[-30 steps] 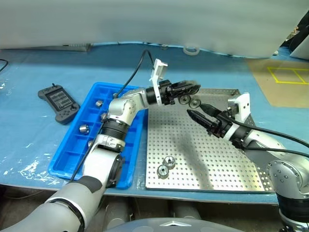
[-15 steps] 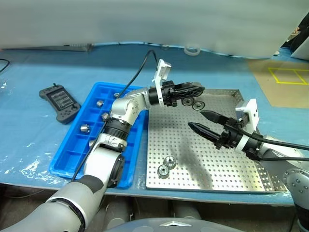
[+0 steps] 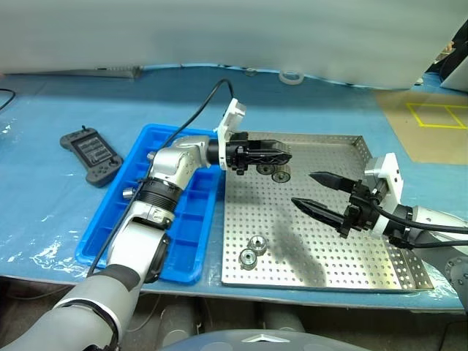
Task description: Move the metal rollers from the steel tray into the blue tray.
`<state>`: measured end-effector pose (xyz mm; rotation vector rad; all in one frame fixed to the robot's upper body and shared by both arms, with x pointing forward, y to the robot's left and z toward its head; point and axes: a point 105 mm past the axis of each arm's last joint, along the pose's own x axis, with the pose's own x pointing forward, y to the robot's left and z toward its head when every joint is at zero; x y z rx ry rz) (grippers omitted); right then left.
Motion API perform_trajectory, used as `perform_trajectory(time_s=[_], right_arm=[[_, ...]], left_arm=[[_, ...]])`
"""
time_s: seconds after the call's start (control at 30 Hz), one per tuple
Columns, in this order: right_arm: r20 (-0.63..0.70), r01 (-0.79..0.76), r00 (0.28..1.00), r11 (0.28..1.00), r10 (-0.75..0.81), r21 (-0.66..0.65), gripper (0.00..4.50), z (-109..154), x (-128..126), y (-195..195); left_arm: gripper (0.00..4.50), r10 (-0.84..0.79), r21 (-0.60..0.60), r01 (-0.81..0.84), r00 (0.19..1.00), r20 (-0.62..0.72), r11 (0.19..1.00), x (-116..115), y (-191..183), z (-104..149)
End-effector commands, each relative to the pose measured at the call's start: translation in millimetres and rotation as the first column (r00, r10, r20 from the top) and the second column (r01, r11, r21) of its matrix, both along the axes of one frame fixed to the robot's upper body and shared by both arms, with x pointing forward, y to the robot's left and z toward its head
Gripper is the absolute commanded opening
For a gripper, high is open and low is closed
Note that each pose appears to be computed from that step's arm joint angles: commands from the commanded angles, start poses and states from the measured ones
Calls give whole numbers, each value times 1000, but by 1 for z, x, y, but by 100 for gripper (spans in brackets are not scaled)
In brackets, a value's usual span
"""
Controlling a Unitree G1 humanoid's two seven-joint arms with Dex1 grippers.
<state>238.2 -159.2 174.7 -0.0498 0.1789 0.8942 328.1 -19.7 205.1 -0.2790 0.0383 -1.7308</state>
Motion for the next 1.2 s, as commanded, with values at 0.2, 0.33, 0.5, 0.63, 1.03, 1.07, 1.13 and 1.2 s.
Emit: perform_trajectory(time_s=[0.2,0.33,0.5,0.63,1.03,1.07,1.13,1.2], right_arm=[[57,0,998,999,2,-32,449,1,6,8],[59,27,998,999,-25,-43,449,0,11,1],[71,45,997,998,-42,-42,449,-2,14,2],[84,56,995,997,-51,-50,449,-4,16,5],[114,-53,992,999,53,-2,449,15,11,28],[114,-56,992,998,56,-4,449,16,11,29],[108,-73,992,997,72,-2,449,15,10,32],[96,-95,991,995,95,1,449,12,6,33]], left_arm=[[129,-99,-109,104,994,53,989,-21,-18,35],[129,-133,-80,138,989,63,987,-27,-16,32],[129,-172,-34,173,984,36,984,-32,-13,24],[129,-191,-17,191,981,23,981,-34,-14,20],[129,-164,-19,165,986,26,986,-30,-19,17],[129,-164,-20,164,986,27,986,-30,-20,17],[129,-159,-23,159,987,30,987,-30,-20,18],[129,-150,-30,150,988,28,988,-28,-20,19]])
